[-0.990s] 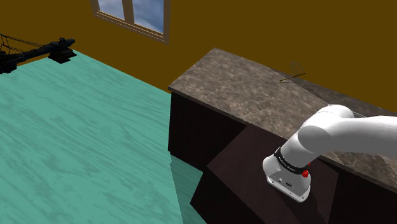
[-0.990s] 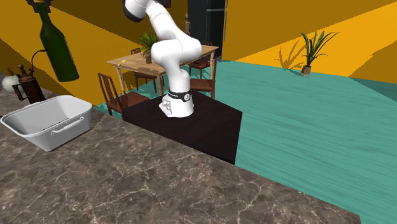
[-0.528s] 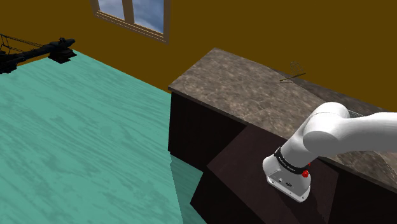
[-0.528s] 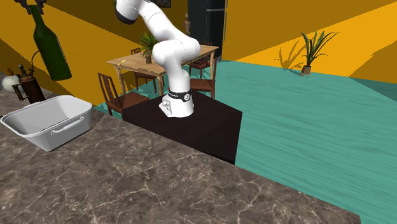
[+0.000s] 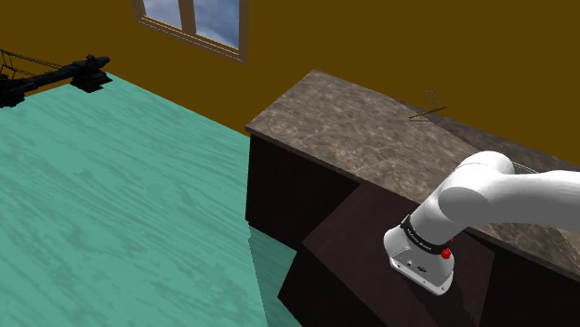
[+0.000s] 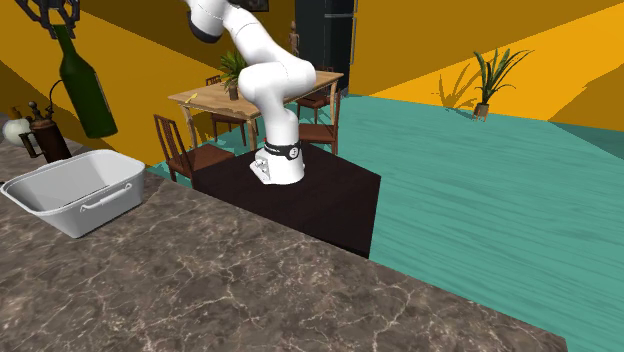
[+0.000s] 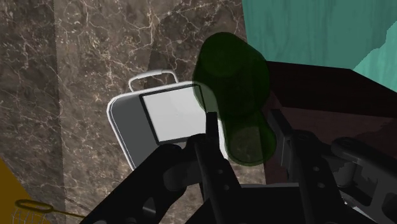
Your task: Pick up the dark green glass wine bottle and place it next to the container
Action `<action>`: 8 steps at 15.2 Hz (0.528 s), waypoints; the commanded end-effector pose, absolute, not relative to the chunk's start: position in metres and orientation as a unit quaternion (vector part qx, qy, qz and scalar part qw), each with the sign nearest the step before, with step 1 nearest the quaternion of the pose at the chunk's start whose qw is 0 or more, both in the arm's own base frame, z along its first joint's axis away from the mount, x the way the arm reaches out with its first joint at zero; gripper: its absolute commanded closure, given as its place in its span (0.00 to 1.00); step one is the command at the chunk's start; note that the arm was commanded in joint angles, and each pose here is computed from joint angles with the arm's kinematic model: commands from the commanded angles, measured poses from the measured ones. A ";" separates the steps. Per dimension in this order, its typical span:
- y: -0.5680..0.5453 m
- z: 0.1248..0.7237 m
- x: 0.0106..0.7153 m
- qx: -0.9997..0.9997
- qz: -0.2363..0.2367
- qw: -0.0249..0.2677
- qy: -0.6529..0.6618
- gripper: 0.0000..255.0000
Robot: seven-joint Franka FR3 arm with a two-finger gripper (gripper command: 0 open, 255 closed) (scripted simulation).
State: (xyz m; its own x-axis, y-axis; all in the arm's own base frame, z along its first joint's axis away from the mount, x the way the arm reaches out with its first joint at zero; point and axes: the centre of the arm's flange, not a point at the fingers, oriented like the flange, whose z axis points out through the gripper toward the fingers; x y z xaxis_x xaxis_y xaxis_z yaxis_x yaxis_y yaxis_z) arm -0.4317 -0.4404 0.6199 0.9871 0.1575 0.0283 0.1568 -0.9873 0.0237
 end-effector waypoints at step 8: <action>-0.441 0.571 -0.431 0.997 0.015 0.011 0.079 1.00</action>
State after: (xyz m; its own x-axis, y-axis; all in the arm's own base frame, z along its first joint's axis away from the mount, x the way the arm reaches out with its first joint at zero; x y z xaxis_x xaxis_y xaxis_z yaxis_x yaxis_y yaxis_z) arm -0.4308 -0.4403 0.5764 0.9871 0.1574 0.0284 0.1567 -0.9874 0.0238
